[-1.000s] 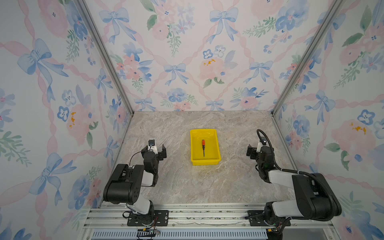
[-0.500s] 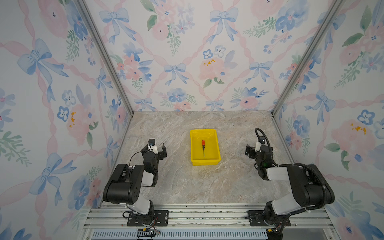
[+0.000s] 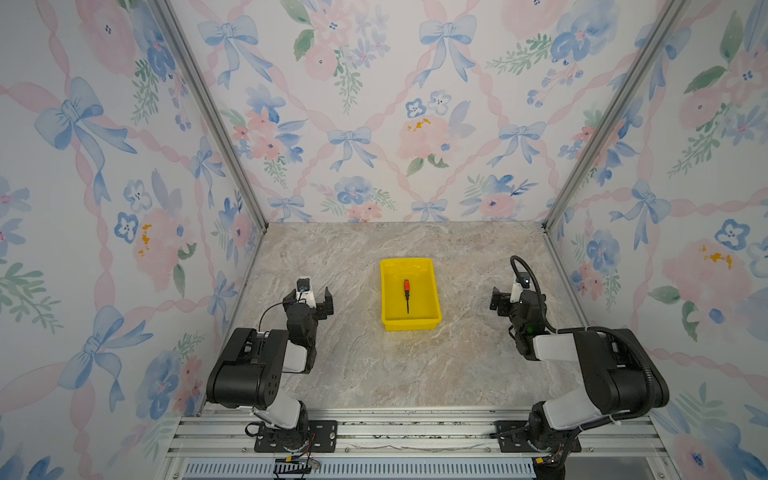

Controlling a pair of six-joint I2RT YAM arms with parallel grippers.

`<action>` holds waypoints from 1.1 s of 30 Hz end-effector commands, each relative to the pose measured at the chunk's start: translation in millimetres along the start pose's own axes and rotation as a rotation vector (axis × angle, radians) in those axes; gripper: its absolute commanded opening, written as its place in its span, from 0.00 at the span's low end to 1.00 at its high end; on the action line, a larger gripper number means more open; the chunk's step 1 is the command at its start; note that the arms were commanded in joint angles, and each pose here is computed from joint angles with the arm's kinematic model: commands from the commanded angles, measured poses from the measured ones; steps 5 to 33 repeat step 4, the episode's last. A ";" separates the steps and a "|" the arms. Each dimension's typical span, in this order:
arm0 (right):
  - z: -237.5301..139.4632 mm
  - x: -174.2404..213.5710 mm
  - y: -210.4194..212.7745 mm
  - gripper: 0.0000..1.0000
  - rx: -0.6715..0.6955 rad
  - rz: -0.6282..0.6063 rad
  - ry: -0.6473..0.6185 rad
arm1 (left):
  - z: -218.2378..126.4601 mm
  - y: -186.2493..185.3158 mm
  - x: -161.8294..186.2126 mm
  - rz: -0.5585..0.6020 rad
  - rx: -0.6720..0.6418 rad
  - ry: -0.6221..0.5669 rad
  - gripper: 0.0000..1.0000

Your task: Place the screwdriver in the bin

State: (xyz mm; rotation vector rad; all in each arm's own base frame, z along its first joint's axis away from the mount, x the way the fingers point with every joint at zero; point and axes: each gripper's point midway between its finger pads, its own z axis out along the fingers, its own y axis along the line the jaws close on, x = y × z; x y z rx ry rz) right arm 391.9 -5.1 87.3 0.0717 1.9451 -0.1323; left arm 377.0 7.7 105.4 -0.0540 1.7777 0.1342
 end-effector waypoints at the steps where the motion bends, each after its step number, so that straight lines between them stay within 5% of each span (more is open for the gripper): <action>1: 2.7 -12.0 -0.9 0.97 0.003 0.004 -0.038 | -0.6 0.5 -1.9 0.007 0.006 -0.014 0.98; 33: 2.7 -11.9 -0.8 0.97 0.003 0.003 -0.038 | -1.0 0.6 -1.6 0.006 0.006 -0.014 0.97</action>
